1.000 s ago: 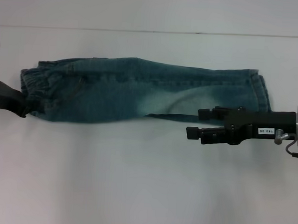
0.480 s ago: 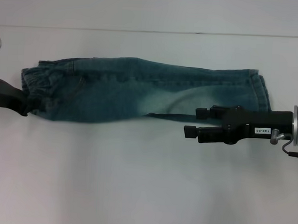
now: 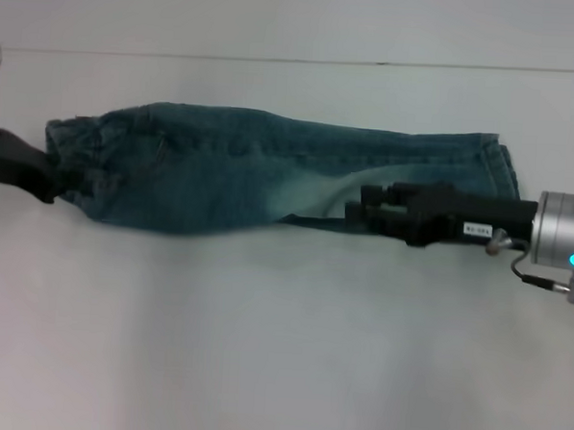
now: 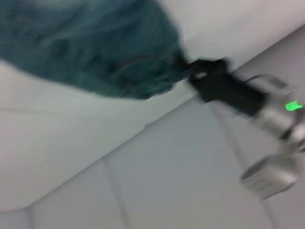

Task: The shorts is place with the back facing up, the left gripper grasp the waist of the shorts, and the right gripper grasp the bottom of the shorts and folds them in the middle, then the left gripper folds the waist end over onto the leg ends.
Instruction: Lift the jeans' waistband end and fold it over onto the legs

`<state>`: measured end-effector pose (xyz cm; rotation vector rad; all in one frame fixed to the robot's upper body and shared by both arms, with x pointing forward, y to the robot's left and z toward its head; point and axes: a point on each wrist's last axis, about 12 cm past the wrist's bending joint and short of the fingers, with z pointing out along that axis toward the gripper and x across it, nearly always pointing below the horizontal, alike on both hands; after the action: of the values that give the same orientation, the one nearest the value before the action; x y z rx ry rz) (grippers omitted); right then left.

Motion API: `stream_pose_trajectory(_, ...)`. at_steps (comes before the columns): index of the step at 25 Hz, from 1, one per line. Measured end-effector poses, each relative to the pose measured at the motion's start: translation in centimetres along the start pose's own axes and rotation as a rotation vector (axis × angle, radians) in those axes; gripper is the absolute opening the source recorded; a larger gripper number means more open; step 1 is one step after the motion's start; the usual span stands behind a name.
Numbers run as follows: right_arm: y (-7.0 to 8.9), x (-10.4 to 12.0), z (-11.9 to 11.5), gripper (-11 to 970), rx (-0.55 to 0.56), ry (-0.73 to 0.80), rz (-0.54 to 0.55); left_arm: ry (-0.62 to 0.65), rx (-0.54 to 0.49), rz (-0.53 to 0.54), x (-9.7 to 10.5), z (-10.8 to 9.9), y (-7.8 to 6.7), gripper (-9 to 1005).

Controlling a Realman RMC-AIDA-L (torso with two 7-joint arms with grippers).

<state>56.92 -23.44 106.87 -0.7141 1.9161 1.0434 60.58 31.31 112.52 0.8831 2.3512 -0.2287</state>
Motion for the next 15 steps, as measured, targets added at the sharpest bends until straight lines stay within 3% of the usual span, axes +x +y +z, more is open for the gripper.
stream_pose_trajectory(3, -0.9, 0.4, 0.7, 456, 0.108, -0.093, 0.022, -0.009, 0.027, 0.036, -2.1, -1.5, -0.2, 62)
stream_pose_trajectory(7, -2.0, 1.0, 1.6, 368, 0.282, -0.222, 0.063, -0.003, 0.066, 0.119, -6.1, -3.3, -1.0, 61)
stream_pose_trajectory(14, -1.9, 0.9, 4.1, 214, 0.418, -0.317, 0.029, 0.015, 0.113, 0.240, -12.8, -4.6, -3.5, 60)
stream_pose_trajectory(15, -1.9, 0.8, 4.5, 109, 0.433, -0.318, 0.019, 0.003, 0.118, 0.251, -13.7, -4.8, -3.9, 60)
